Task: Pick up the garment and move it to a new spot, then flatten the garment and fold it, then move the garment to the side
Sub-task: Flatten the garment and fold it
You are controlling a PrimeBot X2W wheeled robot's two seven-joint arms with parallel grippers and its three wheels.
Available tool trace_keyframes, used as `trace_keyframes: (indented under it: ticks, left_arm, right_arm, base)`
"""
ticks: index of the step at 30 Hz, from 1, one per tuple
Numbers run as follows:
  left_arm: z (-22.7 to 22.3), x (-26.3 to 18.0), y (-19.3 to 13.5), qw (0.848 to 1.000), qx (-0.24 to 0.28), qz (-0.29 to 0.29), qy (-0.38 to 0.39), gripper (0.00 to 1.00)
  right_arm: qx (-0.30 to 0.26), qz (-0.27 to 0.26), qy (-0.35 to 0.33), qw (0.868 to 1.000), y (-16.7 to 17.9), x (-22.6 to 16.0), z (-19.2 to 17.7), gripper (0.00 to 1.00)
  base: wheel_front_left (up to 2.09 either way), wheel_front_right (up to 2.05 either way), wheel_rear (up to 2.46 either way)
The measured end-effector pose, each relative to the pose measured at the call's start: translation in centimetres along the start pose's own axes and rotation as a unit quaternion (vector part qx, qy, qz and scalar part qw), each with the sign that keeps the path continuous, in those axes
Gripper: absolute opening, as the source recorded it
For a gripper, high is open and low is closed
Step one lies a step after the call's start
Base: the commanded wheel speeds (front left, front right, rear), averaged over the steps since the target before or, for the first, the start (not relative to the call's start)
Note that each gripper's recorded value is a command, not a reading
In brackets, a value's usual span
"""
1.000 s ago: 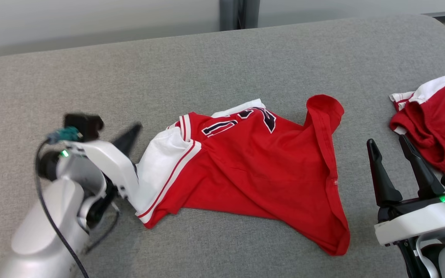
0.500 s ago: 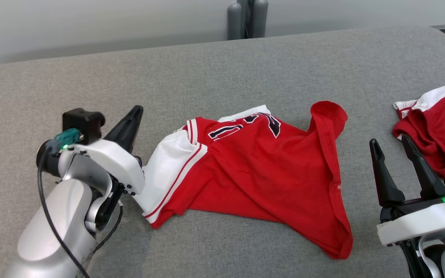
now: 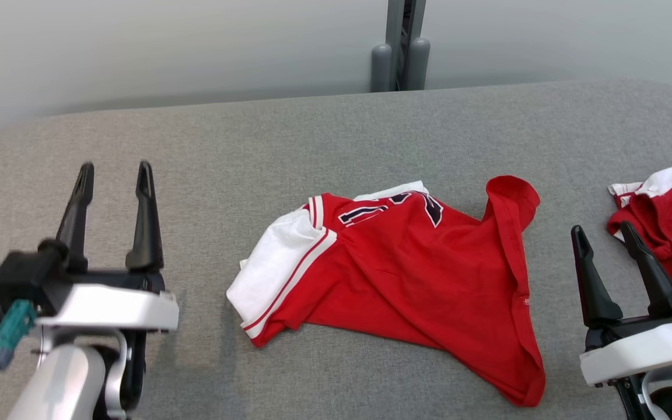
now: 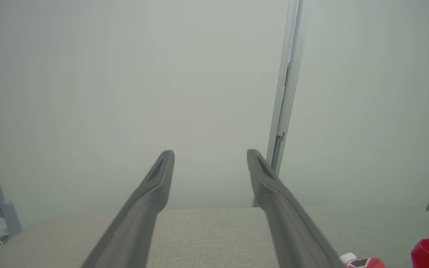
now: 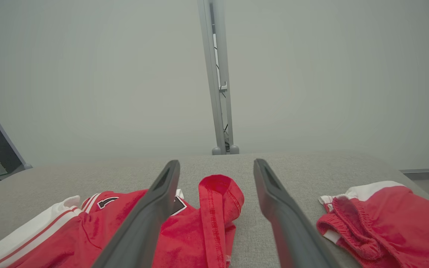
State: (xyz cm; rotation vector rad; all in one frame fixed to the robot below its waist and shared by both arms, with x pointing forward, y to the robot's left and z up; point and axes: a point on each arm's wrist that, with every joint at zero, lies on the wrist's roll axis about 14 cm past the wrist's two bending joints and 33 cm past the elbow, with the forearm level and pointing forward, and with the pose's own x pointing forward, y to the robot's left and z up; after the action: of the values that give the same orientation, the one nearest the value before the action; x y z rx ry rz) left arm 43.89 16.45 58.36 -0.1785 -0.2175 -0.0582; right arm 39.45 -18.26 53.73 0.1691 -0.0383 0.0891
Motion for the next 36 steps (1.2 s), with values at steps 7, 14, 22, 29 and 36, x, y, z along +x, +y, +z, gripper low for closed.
trace_keyframes:
  ticks: [7,14,22,29,36]
  left_arm:
    - [-0.5,-4.3,1.2,0.999,0.029,0.025,0.024,1.00]
    - [-1.6,-6.4,1.9,0.998,0.036,0.033,0.045,1.00]
    - [-2.7,-6.8,2.1,0.997,0.035,0.033,0.062,1.00]
    - [-3.1,-6.5,1.9,0.997,0.034,0.031,0.068,1.00]
    - [-1.8,-4.7,1.1,0.998,0.032,0.017,0.042,1.00]
  right_arm:
    - [-0.014,0.013,0.000,1.000,0.9,-0.4,0.4,1.00]
    - [-0.017,0.019,0.010,1.000,1.3,-1.0,0.1,1.00]
    - [-0.025,0.023,0.012,0.999,1.5,-0.9,0.2,1.00]
    - [-0.025,0.023,0.014,0.999,1.5,-0.6,0.1,1.00]
    - [-0.024,0.024,0.018,0.999,1.4,-0.1,-0.3,1.00]
  base:
    - [0.00,0.00,0.00]
    - [0.00,0.00,0.00]
    - [0.00,0.00,0.00]
    - [0.00,0.00,0.00]
    - [0.00,0.00,0.00]
